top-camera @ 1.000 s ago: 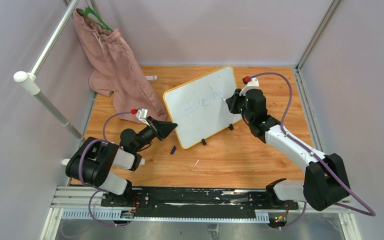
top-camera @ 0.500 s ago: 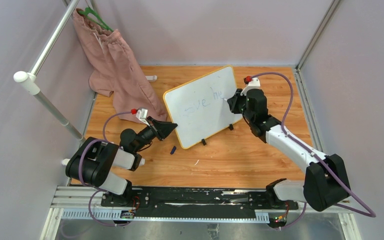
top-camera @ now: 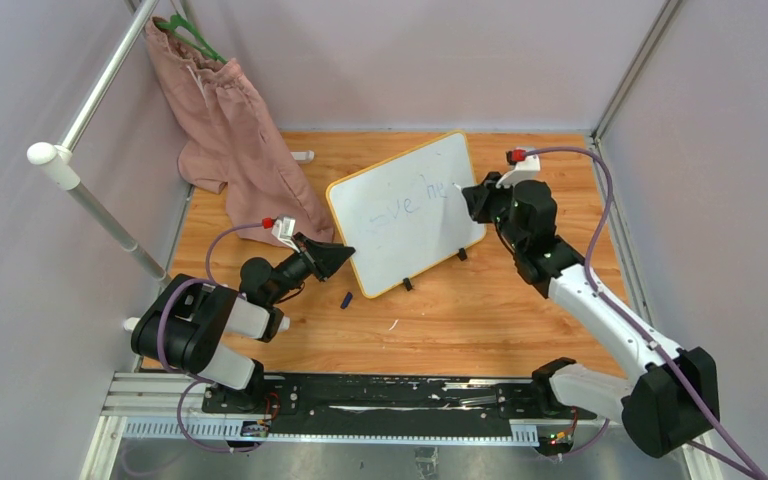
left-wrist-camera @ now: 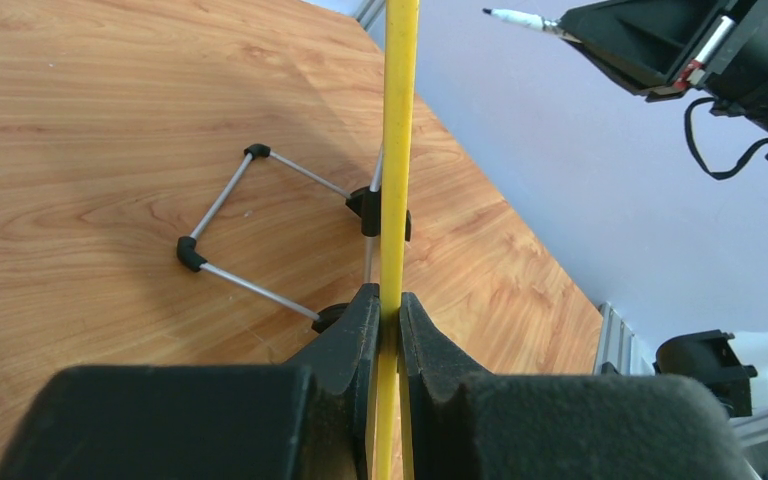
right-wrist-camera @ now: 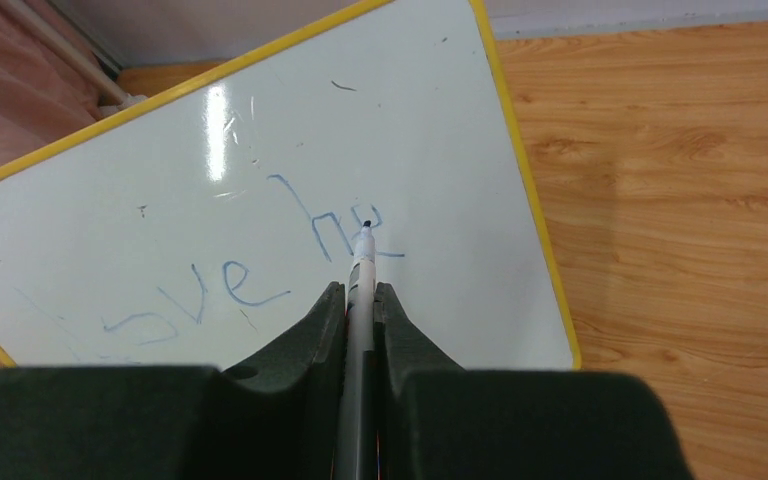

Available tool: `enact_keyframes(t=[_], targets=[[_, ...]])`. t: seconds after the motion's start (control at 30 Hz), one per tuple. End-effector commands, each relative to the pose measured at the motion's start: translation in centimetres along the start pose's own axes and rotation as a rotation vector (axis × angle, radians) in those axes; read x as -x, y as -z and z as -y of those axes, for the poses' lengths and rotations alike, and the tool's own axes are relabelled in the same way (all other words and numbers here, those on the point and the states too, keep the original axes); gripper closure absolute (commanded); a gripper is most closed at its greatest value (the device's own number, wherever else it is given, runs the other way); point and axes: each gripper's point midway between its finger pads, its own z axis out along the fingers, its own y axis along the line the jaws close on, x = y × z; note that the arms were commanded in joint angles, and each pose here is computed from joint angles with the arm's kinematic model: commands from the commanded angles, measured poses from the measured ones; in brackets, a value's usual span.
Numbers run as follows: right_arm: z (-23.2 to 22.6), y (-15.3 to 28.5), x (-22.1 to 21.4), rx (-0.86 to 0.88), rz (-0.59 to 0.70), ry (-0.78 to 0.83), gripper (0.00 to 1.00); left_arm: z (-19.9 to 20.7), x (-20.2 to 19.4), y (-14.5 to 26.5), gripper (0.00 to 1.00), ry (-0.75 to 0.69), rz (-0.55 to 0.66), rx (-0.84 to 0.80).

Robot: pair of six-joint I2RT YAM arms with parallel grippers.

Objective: Write a sentence on the whiteboard

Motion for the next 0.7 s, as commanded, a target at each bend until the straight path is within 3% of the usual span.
enact_keyframes(t=[0.0, 0.67], targets=[[0.2, 1.3, 1.3, -0.001, 0.033, -0.003, 1.00, 1.3, 1.1, 0.0, 1.00, -0.046, 0.044, -0.048], [1.3, 1.4, 0.6, -0.018, 0.113, 0.030, 1.00, 1.2, 1.0, 0.0, 1.00, -0.043, 0.043, -0.043]])
